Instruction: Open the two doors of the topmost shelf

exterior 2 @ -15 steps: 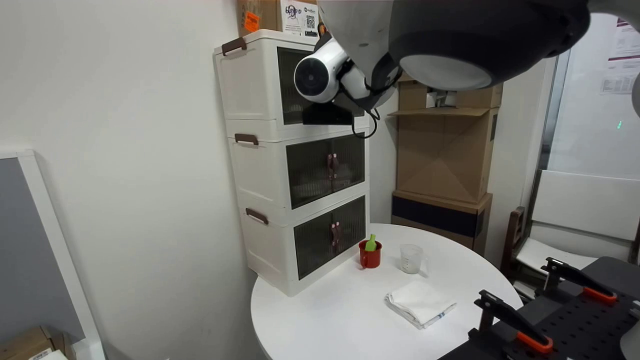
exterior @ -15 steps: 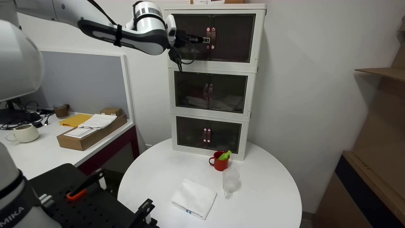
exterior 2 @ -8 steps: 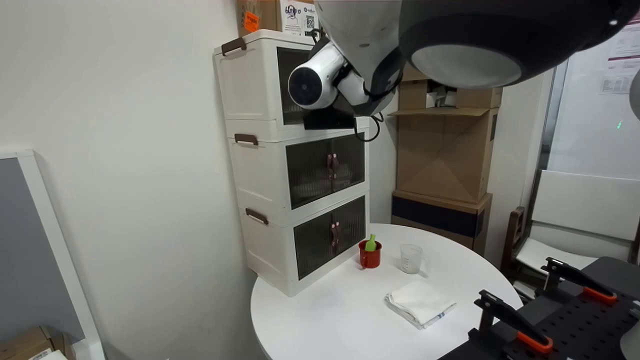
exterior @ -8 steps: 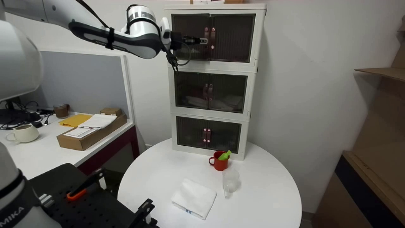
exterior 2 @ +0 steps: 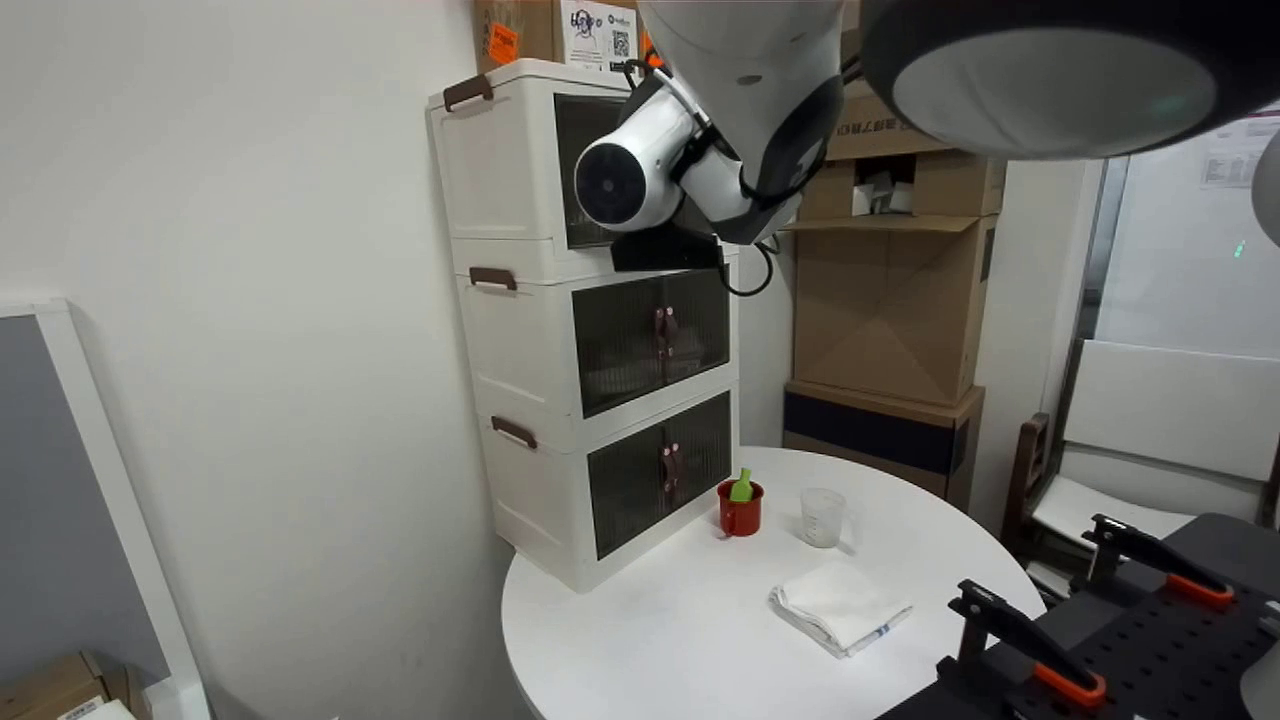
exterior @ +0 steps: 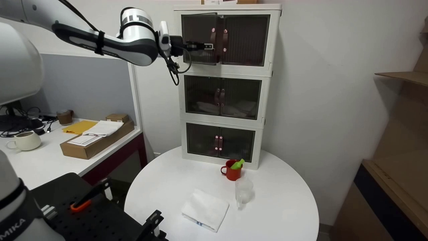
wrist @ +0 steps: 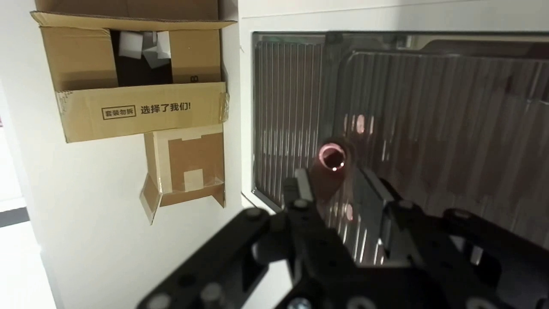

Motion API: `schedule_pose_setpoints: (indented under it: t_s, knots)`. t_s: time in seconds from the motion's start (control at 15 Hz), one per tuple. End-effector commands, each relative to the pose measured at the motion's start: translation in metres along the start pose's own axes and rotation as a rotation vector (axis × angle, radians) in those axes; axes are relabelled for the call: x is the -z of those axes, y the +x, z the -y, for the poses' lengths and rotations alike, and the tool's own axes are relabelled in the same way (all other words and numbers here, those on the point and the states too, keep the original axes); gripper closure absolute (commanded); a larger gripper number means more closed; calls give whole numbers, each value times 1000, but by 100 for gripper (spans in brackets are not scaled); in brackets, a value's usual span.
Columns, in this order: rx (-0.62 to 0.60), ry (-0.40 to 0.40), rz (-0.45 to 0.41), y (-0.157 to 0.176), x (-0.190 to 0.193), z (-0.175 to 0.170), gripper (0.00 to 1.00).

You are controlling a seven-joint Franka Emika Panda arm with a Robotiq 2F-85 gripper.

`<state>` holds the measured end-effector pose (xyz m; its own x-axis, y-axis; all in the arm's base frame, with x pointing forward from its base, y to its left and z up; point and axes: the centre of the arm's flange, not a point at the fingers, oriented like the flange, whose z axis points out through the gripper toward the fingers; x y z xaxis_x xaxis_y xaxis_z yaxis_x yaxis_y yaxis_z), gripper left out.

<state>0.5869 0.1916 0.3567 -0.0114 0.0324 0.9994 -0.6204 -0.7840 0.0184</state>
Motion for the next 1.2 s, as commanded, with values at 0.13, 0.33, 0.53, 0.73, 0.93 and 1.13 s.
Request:
schedule_pose_setpoints:
  t_s: [0.13,0.33,0.53,0.73,0.93,1.13]
  knots:
    - [-30,-4,15,0,17,-12,22]
    - [-57,19,79,10,20,-17,0]
    - [-150,116,184,41,21,-36,0]
    - [-233,137,288,73,14,-54,0]
    - [-307,116,381,94,3,-78,0]
    - [-394,119,471,104,2,-90,0]
